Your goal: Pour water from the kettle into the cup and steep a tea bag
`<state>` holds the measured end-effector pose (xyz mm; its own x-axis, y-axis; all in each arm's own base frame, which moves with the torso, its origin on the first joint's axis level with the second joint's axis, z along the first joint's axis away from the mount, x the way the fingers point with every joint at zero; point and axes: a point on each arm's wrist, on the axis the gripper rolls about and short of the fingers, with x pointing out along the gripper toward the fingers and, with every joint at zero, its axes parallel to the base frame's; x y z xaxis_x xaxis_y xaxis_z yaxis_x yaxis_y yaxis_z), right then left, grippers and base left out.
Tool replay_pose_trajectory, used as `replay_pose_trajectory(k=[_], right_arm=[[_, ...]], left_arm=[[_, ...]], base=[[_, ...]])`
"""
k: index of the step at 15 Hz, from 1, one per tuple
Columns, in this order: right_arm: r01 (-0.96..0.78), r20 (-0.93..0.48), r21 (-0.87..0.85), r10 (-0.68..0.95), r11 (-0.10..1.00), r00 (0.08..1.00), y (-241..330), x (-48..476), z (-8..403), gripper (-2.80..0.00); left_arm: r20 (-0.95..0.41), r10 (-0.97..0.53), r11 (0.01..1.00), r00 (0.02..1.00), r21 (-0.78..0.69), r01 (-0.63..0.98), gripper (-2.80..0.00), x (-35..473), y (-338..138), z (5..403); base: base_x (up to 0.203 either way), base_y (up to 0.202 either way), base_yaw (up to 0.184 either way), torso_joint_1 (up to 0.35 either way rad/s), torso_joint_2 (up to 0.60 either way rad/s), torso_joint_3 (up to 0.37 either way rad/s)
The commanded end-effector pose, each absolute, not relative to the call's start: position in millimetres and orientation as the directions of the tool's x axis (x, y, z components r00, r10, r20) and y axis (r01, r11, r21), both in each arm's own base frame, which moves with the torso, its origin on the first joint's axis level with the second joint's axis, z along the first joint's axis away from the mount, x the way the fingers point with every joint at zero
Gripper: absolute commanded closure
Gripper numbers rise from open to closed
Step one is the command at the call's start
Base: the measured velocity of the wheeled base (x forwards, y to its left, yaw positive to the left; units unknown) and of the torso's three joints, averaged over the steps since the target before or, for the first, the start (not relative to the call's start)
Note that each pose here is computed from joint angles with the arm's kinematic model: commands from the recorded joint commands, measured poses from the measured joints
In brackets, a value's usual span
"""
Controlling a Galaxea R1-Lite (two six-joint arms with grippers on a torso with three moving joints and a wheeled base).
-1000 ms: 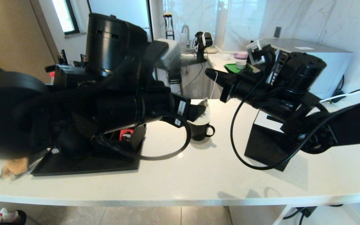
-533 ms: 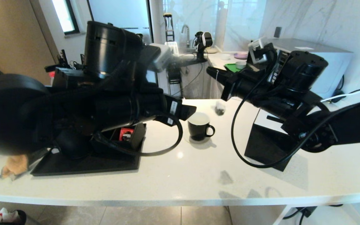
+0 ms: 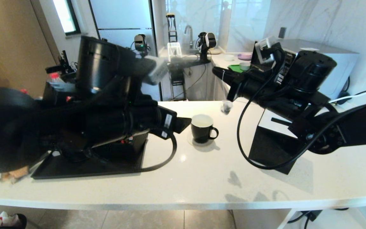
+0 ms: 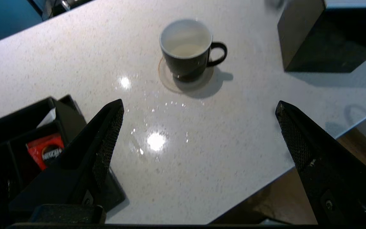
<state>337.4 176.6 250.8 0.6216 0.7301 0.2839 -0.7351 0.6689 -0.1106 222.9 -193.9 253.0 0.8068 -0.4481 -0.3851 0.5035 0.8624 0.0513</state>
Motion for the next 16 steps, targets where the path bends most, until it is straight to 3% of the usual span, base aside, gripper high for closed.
replay_pose_trajectory(k=[1,9,16], right_arm=[[-0.736,0.285,-0.113,0.732,0.667,0.619,177,338,250,0.00],[-0.721,0.285,-0.133,0.723,0.680,0.630,186,368,240,0.00],[-0.704,0.250,-0.170,0.721,0.690,0.646,201,409,216,0.00]], left_arm=[[-0.386,-0.446,0.863,0.807,0.052,0.502,-2.80,210,-182,252],[-0.398,-0.433,0.868,0.809,0.056,0.493,-2.80,175,-149,244],[-0.406,-0.370,0.902,0.836,0.058,0.428,-2.80,176,-128,239]], base=[[0.000,0.000,0.000,0.000,0.00,0.000],[0.000,0.000,0.000,0.000,0.00,0.000],[0.000,0.000,0.000,0.000,0.00,0.000]])
